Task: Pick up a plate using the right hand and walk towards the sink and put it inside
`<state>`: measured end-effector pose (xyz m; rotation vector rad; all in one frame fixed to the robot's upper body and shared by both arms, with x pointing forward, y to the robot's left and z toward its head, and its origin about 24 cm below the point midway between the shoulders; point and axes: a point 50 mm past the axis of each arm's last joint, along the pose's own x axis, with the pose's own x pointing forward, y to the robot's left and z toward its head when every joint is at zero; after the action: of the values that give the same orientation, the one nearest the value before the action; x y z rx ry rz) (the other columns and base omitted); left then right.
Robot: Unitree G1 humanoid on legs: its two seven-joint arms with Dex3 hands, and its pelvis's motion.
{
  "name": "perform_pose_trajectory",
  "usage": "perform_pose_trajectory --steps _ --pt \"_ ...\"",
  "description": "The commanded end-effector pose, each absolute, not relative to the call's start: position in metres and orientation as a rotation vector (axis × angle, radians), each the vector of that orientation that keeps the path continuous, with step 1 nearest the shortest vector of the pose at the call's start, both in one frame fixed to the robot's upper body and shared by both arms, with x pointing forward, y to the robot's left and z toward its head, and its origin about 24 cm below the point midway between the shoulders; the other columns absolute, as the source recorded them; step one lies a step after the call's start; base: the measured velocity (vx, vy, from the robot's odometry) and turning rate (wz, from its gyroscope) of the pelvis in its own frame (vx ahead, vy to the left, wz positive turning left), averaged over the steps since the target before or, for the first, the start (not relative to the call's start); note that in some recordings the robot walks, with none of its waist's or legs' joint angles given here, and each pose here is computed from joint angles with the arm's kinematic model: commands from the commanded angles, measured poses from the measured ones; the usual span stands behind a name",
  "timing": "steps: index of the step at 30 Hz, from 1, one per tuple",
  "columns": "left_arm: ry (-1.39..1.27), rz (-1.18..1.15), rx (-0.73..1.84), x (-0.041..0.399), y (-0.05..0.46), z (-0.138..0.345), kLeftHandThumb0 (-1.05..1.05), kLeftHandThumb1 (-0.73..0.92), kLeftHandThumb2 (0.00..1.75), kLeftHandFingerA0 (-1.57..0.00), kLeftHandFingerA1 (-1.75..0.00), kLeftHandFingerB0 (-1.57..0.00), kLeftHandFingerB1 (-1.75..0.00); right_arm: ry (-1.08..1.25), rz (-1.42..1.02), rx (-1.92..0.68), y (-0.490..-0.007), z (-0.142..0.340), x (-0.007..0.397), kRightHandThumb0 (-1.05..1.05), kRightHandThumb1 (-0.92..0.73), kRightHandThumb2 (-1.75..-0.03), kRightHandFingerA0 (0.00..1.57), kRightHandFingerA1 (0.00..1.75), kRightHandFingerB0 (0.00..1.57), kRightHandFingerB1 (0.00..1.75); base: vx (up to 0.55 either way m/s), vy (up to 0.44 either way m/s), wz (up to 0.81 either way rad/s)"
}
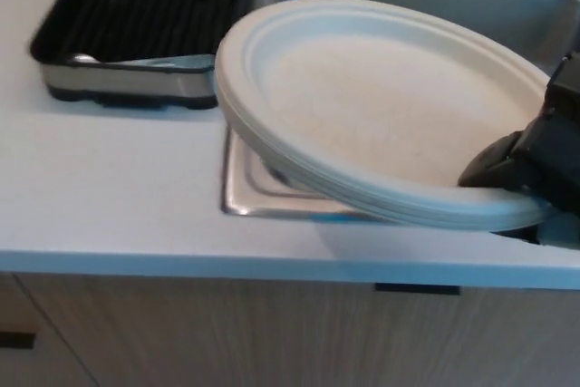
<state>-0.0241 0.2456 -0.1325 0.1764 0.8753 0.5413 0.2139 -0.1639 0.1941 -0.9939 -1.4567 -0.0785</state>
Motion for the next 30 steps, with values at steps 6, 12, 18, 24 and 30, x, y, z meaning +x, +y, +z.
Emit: perform_pose_trajectory --steps 6,12,18,24,30 --pt "0.838 0.554 0.198 -0.0218 0.2532 -0.1301 0.22 0.8 1.64 -1.23 -1.41 -1.06 -1.24 -1.524 -0.141 -0.967 -0.1689 0.2015 0.2168 -0.45 -0.63 -1.1 1.02 1.75 0.64 1.75 0.0 0.053 0.05" --pt "0.826 0.548 0.213 -0.0212 0.2513 -0.1281 0.23 0.78 1.62 -1.25 -1.42 -1.07 -1.24 -1.504 -0.128 -0.94 -0.1675 0.2003 0.2175 -0.44 -0.6 -1.17 1.01 1.75 0.63 1.75 0.01 -0.03 0.01" --pt "0.82 0.549 0.203 -0.0214 0.2509 -0.1275 0.22 0.78 1.63 -1.27 -1.43 -1.08 -1.25 -1.5 -0.123 -0.943 -0.1663 0.2008 0.2192 -0.44 -0.59 -1.16 1.02 1.75 0.64 1.75 0.02 -0.057 0.01" --pt "0.83 0.551 0.203 -0.0215 0.2525 -0.1292 0.24 0.84 1.71 -1.29 -1.46 -1.06 -1.26 -1.494 -0.129 -0.96 -0.1682 0.201 0.2195 -0.44 -0.59 -1.17 1.05 1.75 0.66 1.75 0.0 0.0 0.0" --pt "0.82 0.55 0.198 -0.0218 0.2495 -0.1272 0.2 0.81 1.67 -1.31 -1.47 -1.09 -1.27 -1.471 -0.132 -1.015 -0.1697 0.2009 0.222 -0.45 -0.52 -1.26 1.07 1.75 0.66 1.75 0.0 0.0 0.0"
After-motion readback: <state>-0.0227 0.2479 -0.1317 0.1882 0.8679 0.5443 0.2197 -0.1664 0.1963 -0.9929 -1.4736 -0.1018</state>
